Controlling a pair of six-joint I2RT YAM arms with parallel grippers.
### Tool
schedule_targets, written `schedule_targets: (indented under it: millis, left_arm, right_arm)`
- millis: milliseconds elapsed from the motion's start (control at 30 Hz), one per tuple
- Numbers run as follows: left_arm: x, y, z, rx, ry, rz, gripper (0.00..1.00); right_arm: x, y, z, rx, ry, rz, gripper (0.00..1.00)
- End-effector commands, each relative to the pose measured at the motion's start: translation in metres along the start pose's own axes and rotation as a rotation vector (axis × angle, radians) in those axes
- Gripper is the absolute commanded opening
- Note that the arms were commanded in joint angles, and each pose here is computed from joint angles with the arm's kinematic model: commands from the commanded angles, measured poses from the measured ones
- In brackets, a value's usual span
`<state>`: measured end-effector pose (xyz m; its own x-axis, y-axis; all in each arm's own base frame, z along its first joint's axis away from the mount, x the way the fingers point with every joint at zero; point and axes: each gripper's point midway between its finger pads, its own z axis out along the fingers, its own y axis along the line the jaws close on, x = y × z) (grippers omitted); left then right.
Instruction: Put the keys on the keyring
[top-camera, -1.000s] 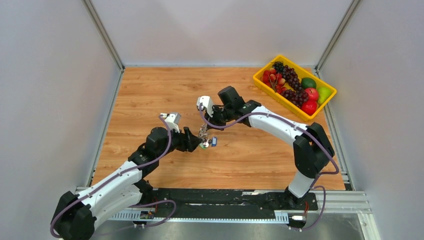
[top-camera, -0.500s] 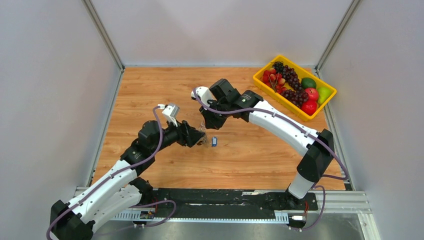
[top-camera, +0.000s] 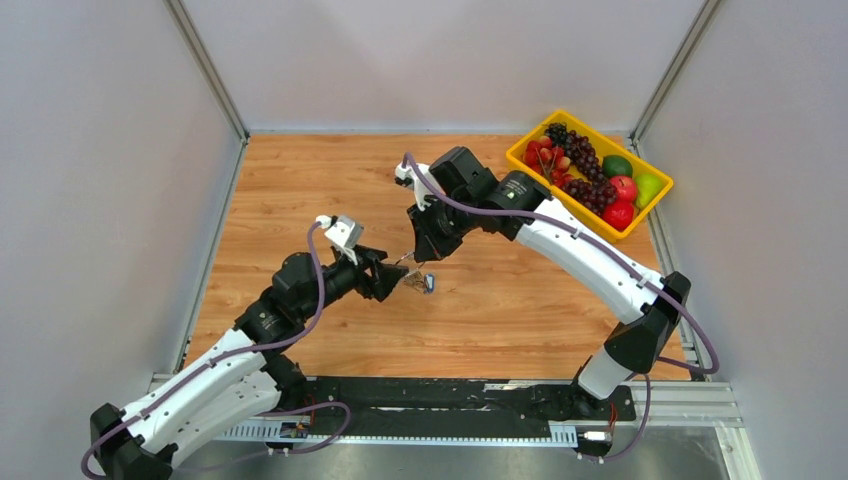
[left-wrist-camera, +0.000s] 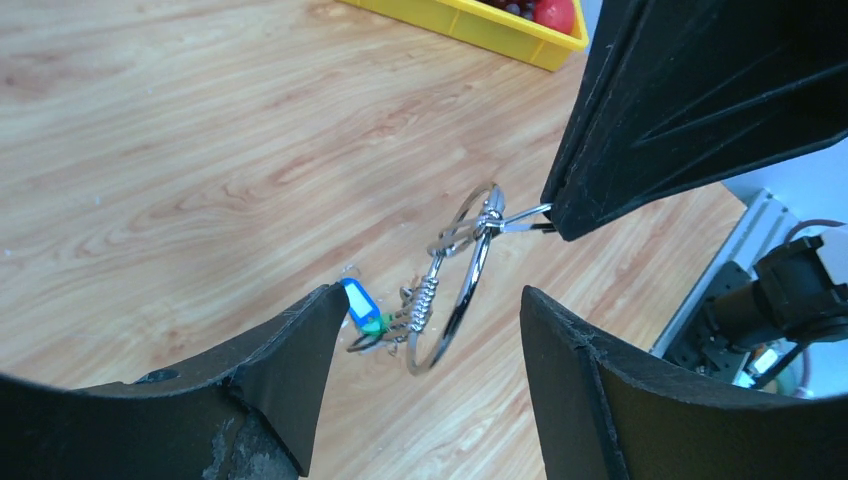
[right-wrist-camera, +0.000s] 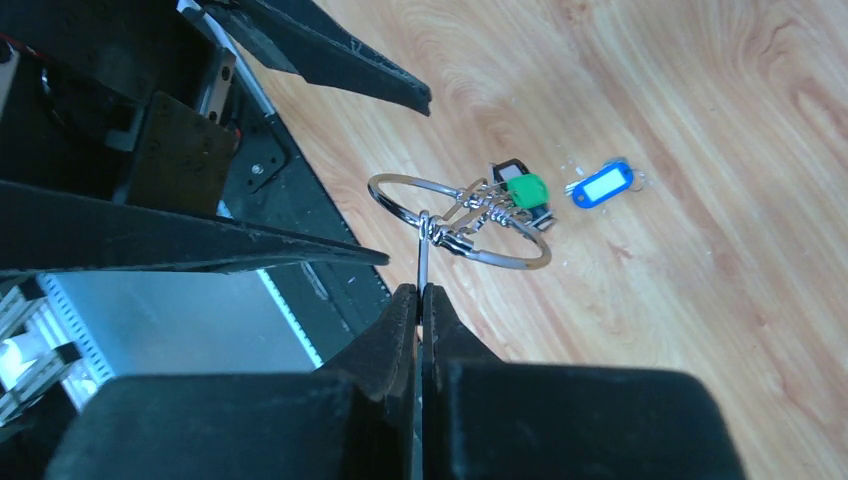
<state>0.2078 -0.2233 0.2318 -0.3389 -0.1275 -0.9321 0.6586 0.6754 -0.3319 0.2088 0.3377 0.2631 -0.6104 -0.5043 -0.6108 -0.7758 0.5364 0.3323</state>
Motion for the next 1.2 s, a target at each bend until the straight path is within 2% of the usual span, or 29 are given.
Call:
schedule_targets:
  millis: [0, 333, 500, 867, 1033, 1167]
  left_arm:
    - [-0.033, -0.019, -0.001, 0.034, -0.141, 0.155, 0.74]
    - [-0.032, -0.044, 0.002, 0.103, -0.240, 0.342, 0.75]
    - [-0.033, -0.040, 0.005, 0.062, -0.264, 0.423, 0.76]
    - [-0.040, -0.040, 0.000, 0.010, -0.384, 0.494, 0.78]
    - [-0.040, -0.038, 0.002, -0.007, -0.412, 0.520, 0.86]
    - [-0.041, -0.041, 0.005, 0.001, -0.426, 0.527, 0.87]
  right_arm:
    - [-0.010, 0.026, -0.026, -0.064, -0.034, 0.054, 0.00]
    - [-0.014, 0.042, -0.043, -0.102, -0.018, 0.052, 0.00]
    - [-0.014, 0.047, -0.049, -0.114, -0.011, 0.046, 0.00]
    - [-0.006, 0.051, -0.049, -0.119, 0.013, 0.047, 0.00]
    - [-0.003, 0.053, -0.046, -0.116, 0.020, 0.047, 0.00]
    - [-0.004, 0.054, -0.046, -0.121, 0.015, 0.044, 0.00]
